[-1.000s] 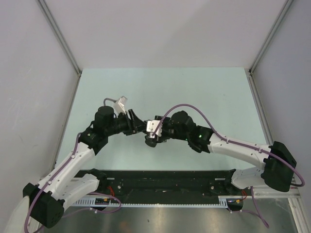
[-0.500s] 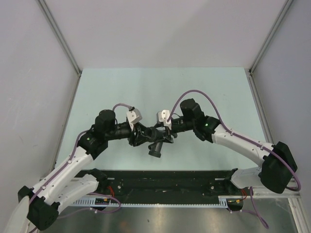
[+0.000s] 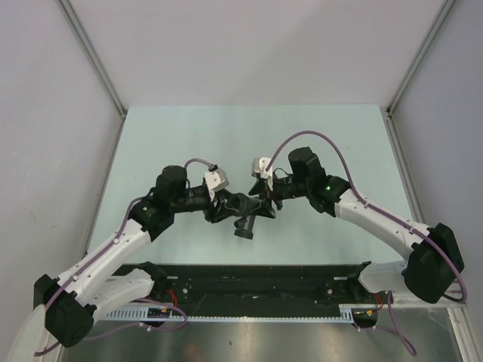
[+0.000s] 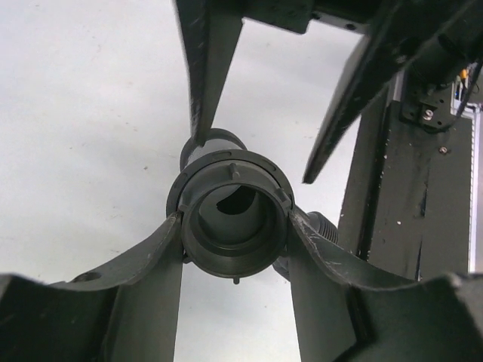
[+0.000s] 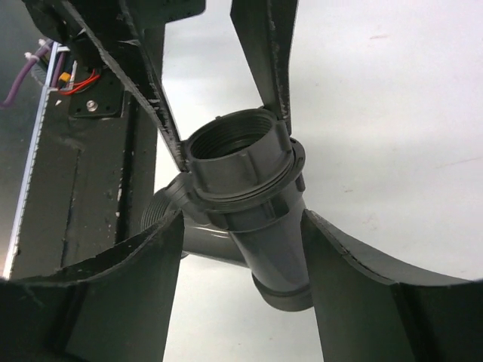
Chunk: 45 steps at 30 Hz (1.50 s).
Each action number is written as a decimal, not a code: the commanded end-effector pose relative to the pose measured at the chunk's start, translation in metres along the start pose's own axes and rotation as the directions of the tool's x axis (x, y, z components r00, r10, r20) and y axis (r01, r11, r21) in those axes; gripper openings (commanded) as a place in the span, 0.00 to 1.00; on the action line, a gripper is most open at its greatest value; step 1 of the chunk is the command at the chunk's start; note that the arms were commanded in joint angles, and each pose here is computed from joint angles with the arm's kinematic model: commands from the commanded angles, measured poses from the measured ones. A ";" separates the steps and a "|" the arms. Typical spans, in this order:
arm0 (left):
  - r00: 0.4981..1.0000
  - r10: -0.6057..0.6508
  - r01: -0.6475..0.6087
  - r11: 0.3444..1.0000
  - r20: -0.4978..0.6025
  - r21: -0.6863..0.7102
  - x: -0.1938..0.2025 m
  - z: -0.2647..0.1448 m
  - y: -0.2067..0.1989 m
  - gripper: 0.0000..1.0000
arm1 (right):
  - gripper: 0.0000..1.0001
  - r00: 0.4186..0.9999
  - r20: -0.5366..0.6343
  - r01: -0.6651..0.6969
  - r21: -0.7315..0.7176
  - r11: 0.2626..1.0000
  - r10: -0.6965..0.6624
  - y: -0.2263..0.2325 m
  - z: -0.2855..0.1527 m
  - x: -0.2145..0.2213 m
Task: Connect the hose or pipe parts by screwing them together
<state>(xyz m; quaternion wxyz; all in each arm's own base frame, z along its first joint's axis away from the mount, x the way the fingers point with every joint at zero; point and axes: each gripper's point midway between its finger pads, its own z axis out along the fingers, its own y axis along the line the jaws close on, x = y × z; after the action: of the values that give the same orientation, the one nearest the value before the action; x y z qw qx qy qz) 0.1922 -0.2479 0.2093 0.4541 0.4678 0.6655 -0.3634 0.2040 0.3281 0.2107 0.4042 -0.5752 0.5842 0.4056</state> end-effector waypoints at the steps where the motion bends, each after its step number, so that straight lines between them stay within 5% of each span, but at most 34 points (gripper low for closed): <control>1: 0.992 -0.013 0.022 0.997 0.124 -0.071 -0.037 -0.008 0.019 0.00 | 0.71 0.995 0.092 0.020 0.110 0.994 -0.031 -0.010 -0.016 -0.049; 6: 0.962 -0.193 0.209 0.975 0.196 -0.068 -0.041 -0.014 0.028 0.00 | 0.75 0.990 0.107 0.062 0.231 0.971 -0.089 -0.017 -0.031 -0.058; 12: 0.854 -0.397 0.418 0.908 0.336 0.009 -0.055 -0.032 0.032 0.00 | 0.89 0.939 0.162 0.236 0.343 0.909 -0.304 -0.021 -0.045 -0.064; 19: 0.771 -0.557 0.544 0.828 0.309 0.136 -0.073 -0.039 0.013 0.00 | 0.89 0.885 0.141 0.355 0.414 0.838 -0.445 -0.031 -0.039 -0.070; 45: 0.716 -0.632 0.608 0.773 0.295 0.181 -0.073 -0.043 0.003 0.00 | 0.87 0.876 0.190 0.376 0.311 0.873 -0.444 -0.005 0.012 -0.075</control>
<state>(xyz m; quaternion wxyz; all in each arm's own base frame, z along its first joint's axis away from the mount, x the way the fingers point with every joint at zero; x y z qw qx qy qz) 0.1990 -0.2300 0.2674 0.3741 0.1476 0.7111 -0.5767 0.2060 0.3565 0.2485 0.5947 -0.5869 0.4646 0.2933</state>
